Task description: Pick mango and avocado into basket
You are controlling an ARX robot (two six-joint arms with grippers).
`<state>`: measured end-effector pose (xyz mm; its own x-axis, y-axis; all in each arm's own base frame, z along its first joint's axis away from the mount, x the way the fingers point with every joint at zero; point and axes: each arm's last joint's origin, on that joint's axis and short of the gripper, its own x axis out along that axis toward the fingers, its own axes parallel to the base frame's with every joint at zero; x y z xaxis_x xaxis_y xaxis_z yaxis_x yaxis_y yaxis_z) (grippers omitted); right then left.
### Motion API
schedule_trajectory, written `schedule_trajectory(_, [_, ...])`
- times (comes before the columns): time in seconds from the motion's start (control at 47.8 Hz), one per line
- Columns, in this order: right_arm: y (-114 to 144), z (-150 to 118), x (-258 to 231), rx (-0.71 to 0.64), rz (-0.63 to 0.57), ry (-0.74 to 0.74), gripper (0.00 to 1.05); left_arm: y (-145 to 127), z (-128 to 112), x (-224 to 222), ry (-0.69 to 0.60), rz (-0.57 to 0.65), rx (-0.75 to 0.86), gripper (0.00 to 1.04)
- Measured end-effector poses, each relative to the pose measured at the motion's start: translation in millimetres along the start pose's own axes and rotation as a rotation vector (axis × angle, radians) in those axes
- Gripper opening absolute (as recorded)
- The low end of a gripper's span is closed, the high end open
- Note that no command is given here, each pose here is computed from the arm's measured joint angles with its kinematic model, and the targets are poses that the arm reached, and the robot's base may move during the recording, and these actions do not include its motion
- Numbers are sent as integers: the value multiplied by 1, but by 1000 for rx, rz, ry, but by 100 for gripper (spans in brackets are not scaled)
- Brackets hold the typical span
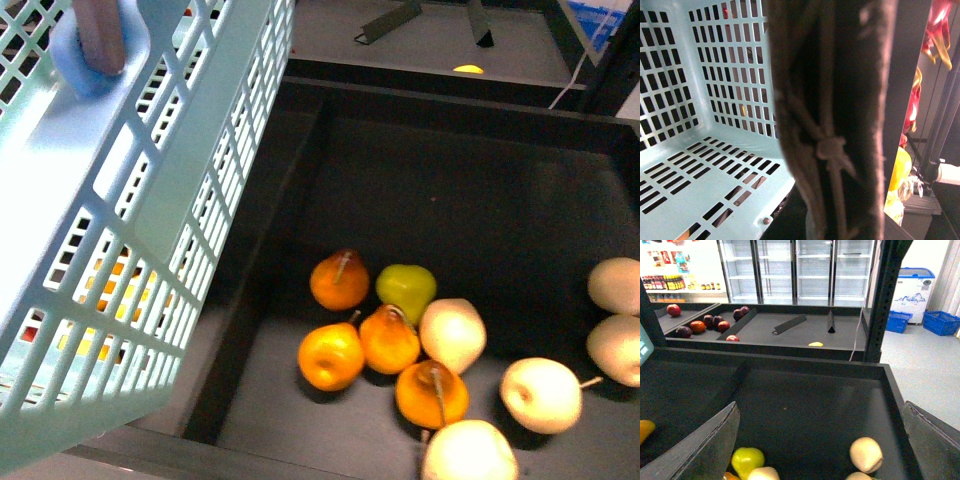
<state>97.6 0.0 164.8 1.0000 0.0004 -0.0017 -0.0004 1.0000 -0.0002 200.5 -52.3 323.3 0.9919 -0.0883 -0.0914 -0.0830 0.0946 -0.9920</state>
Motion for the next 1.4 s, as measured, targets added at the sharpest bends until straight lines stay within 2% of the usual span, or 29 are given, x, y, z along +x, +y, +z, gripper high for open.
schedule_trajectory(1.401, [0,0,0,0,0,-2,97,0,0,0,-6,2,0,7])
